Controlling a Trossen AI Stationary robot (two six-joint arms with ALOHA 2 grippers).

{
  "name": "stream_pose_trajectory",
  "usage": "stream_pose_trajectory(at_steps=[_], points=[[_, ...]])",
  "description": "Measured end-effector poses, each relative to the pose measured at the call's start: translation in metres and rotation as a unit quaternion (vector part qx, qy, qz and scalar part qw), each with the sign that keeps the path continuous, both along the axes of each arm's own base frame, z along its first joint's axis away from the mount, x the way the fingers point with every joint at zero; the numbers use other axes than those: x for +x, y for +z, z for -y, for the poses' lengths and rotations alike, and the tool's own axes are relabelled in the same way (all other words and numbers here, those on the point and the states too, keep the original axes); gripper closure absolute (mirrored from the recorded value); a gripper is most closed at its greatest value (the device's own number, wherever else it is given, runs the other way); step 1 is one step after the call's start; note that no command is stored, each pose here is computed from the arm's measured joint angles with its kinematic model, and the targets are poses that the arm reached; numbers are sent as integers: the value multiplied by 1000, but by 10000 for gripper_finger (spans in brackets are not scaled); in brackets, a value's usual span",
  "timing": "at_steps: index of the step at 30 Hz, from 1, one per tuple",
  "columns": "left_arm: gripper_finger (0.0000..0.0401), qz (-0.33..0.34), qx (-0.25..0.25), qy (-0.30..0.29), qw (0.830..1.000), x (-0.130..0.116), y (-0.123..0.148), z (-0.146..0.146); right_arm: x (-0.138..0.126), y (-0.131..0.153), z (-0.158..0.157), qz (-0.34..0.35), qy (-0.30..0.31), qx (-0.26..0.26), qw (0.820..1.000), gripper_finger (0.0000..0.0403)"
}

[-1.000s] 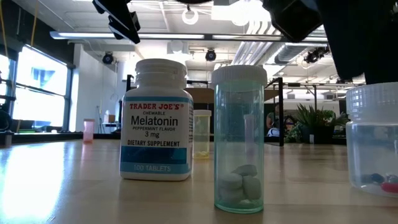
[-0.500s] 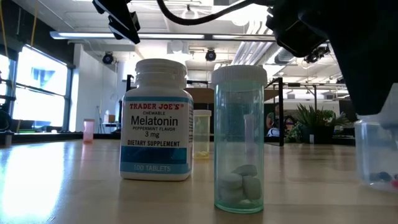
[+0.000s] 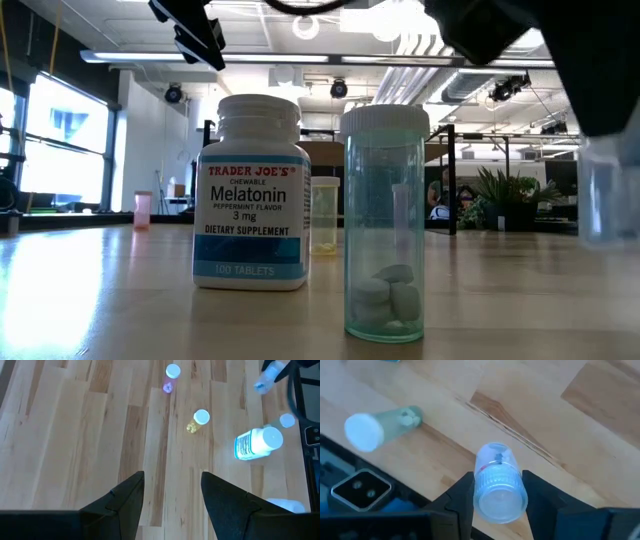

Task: Pick and place medicine bottles onto shelf by color
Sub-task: Put the middle transparent pill bottle on the shelf

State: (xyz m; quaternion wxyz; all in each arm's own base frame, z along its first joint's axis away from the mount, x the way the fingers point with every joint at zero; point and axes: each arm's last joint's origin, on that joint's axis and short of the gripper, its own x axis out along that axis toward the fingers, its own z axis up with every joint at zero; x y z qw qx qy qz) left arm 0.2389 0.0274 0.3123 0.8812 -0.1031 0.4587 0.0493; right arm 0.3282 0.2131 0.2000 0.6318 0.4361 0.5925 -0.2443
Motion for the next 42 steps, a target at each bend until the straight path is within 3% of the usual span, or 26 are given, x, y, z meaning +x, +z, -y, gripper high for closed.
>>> stream_pose_trajectory(at_steps=[10, 18, 26, 42], points=[[215, 1, 1, 0, 1000, 0, 0, 0, 14, 46, 28, -14, 39, -49, 998, 277], [215, 1, 2, 0, 1000, 0, 0, 0, 36, 75, 67, 25, 86, -65, 994, 277], [215, 1, 9, -3, 1000, 0, 0, -4, 48, 97, 116, 32, 118, -103, 987, 277], [215, 0, 9, 65, 998, -7, 0, -36, 50, 145, 231, 49, 156, -149, 975, 277]])
